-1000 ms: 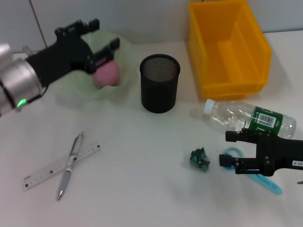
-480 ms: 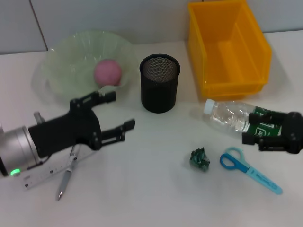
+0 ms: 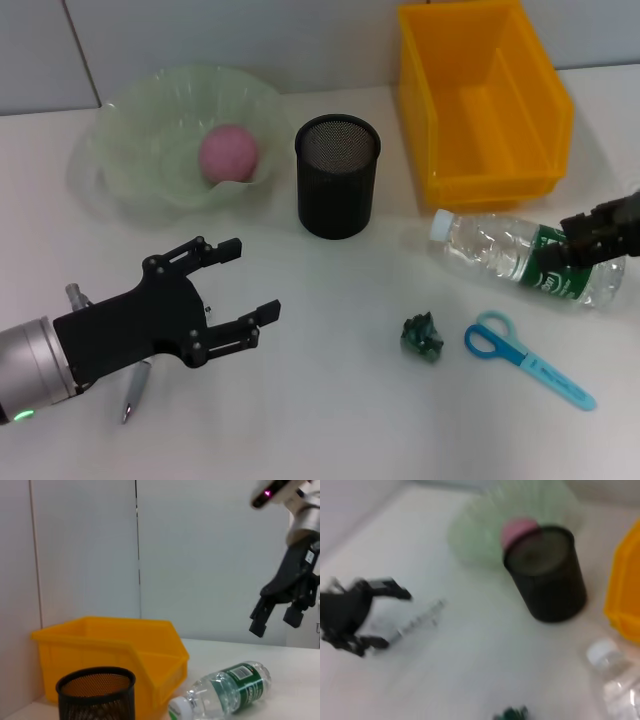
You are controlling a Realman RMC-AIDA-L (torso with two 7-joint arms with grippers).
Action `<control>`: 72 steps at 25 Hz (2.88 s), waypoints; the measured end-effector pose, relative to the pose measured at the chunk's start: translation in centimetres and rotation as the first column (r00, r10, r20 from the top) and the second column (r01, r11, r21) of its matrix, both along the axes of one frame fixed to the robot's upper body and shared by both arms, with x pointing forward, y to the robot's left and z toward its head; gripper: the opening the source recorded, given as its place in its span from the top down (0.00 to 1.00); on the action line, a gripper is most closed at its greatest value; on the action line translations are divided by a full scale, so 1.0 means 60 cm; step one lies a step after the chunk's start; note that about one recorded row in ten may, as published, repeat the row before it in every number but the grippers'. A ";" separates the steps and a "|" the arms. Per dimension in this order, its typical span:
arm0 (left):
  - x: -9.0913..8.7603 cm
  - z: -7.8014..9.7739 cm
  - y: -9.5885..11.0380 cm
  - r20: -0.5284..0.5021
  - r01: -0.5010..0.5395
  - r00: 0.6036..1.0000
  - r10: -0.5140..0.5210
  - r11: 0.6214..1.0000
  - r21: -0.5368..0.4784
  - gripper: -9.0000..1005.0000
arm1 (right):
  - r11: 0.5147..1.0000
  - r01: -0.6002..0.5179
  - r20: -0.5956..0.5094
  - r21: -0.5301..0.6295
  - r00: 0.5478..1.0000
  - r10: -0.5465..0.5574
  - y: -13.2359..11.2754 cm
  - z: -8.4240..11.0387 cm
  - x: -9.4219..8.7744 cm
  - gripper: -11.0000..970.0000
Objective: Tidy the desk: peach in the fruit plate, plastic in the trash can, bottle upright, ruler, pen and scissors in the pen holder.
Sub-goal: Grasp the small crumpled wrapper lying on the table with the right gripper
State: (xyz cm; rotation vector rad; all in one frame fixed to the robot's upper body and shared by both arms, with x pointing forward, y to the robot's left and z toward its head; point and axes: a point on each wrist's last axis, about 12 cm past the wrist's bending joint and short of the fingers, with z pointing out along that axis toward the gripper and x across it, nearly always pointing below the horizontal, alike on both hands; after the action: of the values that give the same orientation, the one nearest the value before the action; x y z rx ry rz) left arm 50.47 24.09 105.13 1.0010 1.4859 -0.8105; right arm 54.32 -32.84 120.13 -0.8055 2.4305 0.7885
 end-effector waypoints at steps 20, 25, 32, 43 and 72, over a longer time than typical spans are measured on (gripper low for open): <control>-0.005 -0.010 -0.004 -0.013 0.021 1.000 -0.021 0.999 0.027 0.18 | 0.915 -0.188 -0.168 -0.356 0.976 0.136 0.190 -0.031 0.078 0.13; -0.004 -0.009 -0.005 -0.013 0.023 1.000 -0.022 0.999 0.027 0.19 | 0.898 -0.196 -0.165 -0.393 0.976 0.141 0.213 -0.053 0.084 0.13; -0.005 -0.010 -0.005 -0.015 0.024 1.000 -0.023 0.999 0.028 0.19 | 0.890 -0.227 -0.174 -0.396 0.970 0.170 0.246 -0.071 0.086 0.13; -0.004 -0.012 -0.006 -0.017 0.034 0.999 -0.033 0.998 0.046 0.19 | 0.871 -0.274 -0.199 -0.409 0.958 0.208 0.282 -0.089 0.089 0.13; -0.003 -0.013 -0.008 -0.018 0.035 0.999 -0.034 0.998 0.049 0.19 | 0.847 -0.292 -0.214 -0.445 0.953 0.216 0.295 -0.104 0.085 0.14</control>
State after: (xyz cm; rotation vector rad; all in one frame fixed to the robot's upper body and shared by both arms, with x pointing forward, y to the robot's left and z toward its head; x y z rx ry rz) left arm 50.28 23.62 104.37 1.0611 1.5133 -0.8126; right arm 59.41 -15.16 113.86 -1.3186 2.7382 0.3456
